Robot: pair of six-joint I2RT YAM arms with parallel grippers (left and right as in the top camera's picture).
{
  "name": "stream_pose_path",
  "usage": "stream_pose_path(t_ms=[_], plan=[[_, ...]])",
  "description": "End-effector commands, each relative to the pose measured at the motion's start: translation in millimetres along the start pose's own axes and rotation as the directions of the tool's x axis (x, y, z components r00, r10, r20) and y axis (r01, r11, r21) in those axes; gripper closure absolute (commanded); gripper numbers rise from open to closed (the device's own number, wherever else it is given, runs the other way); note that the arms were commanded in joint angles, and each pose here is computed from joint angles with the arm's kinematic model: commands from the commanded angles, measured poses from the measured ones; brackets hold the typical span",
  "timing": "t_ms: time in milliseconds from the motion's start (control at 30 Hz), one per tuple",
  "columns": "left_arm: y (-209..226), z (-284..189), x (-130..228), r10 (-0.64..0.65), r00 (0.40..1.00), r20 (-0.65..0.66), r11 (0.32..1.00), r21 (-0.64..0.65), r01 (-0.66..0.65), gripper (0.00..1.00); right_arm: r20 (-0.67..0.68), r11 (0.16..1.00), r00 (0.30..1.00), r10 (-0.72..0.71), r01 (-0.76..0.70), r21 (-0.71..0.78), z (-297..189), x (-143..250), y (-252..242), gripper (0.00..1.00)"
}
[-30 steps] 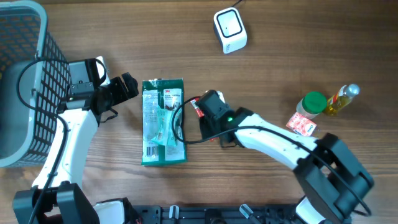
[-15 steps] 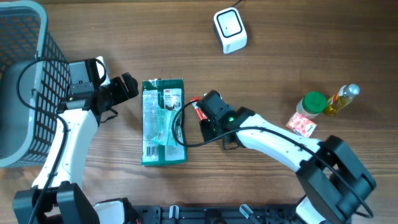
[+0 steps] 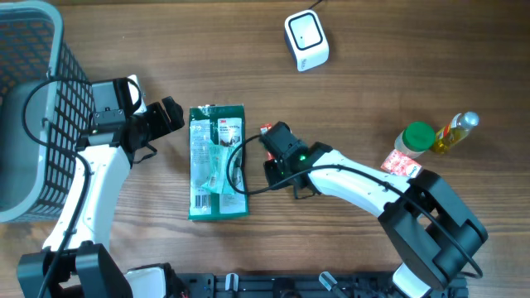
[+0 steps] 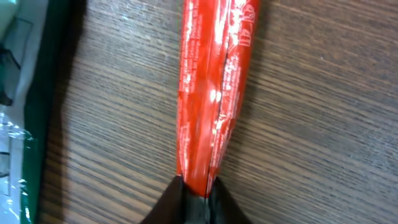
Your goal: Scan the item barcode
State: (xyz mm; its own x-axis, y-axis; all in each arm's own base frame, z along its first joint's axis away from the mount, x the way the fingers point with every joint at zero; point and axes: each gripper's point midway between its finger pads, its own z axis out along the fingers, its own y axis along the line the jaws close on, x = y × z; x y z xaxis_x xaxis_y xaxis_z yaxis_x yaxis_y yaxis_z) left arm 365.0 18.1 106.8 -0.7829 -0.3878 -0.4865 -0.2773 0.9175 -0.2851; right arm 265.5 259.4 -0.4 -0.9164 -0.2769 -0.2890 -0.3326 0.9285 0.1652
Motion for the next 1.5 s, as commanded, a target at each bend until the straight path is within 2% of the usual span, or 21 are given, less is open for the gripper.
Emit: stream_pose_path(t_ms=[0, 133, 333, 433, 500, 567, 800, 1033, 1067, 1133, 1167, 1267, 1400, 1467], plan=[[1.8, -2.1, -4.2, 0.017, 1.0, 0.014, 1.0, -0.008, -0.017, 0.0, -0.017, 1.0, 1.0, 0.001, -0.002, -0.024, 6.8, 2.3, 4.0, 0.96], [1.8, -2.1, -4.2, 0.017, 1.0, 0.014, 1.0, -0.008, -0.017, 0.0, -0.005, 0.999, 1.0, -0.022, 0.022, -0.029, 2.8, -2.4, 5.7, 0.96], [1.8, -2.1, -4.2, 0.017, 1.0, 0.014, 1.0, -0.008, -0.017, 0.0, 0.121, 0.964, 0.96, -0.254, 0.261, -0.05, -61.5, -28.6, 12.9, 0.96], [1.7, -2.2, -4.3, 0.017, 1.0, 0.015, 1.0, -0.008, -0.017, 0.0, 0.205, 0.86, 0.866, -0.456, 0.488, -0.151, -98.4, -25.2, 33.5, 0.96], [1.7, -2.2, -4.3, 0.017, 1.0, 0.015, 1.0, -0.008, -0.017, 0.0, 0.31, 0.672, 0.728, -0.612, 0.685, -0.28, -127.9, -7.8, 59.9, 0.96], [1.8, -2.1, -4.2, 0.017, 1.0, 0.014, 1.0, -0.008, -0.017, 0.0, 0.37, 0.574, 0.654, -0.66, 0.757, -0.312, -145.8, 1.9, 66.4, 0.96], [1.8, -2.1, -4.2, 0.017, 1.0, 0.014, 1.0, -0.008, -0.017, 0.0, 0.406, 0.456, 0.542, -0.736, 0.84, -0.295, -175.0, 23.2, 46.1, 0.96], [1.8, -2.1, -4.2, 0.017, 1.0, 0.014, 1.0, -0.008, -0.017, 0.0, 0.449, 0.41, 0.503, -0.739, 0.864, -0.293, -188.0, 28.1, 45.5, 0.96], [1.7, -2.2, -4.3, 0.017, 1.0, 0.015, 1.0, -0.008, -0.017, 0.0, 0.431, 0.43, 0.509, -0.746, 0.861, -0.273, -184.7, 24.9, 41.2, 0.96], [1.8, -2.1, -4.2, 0.017, 1.0, 0.014, 1.0, -0.008, -0.017, 0.0, 0.318, 0.555, 0.579, -0.751, 0.814, -0.173, -170.5, 11.9, 15.8, 0.96], [1.8, -2.1, -4.2, 0.017, 1.0, 0.014, 1.0, -0.008, -0.017, 0.0, 0.257, 0.633, 0.63, -0.733, 0.77, -0.084, -164.4, 0.8, -2.4, 0.96], [1.8, -2.1, -4.2, 0.017, 1.0, 0.014, 1.0, -0.008, -0.017, 0.0, 0.215, 0.73, 0.699, -0.683, 0.662, 0.169, -168.4, -35.3, -38.9, 0.96], [1.8, -2.1, -4.2, 0.017, 1.0, 0.014, 1.0, -0.008, -0.017, 0.0, 0.23, 0.704, 0.699, -0.677, 0.522, 0.482, -212.5, -88.6, -73.5, 0.96], [1.7, -2.2, -4.3, 0.017, 1.0, 0.015, 1.0, -0.008, -0.017, 0.0, 0.206, 0.603, 0.643, -0.738, 0.49, 0.63, -251.4, -116.3, -83.5, 0.96]])
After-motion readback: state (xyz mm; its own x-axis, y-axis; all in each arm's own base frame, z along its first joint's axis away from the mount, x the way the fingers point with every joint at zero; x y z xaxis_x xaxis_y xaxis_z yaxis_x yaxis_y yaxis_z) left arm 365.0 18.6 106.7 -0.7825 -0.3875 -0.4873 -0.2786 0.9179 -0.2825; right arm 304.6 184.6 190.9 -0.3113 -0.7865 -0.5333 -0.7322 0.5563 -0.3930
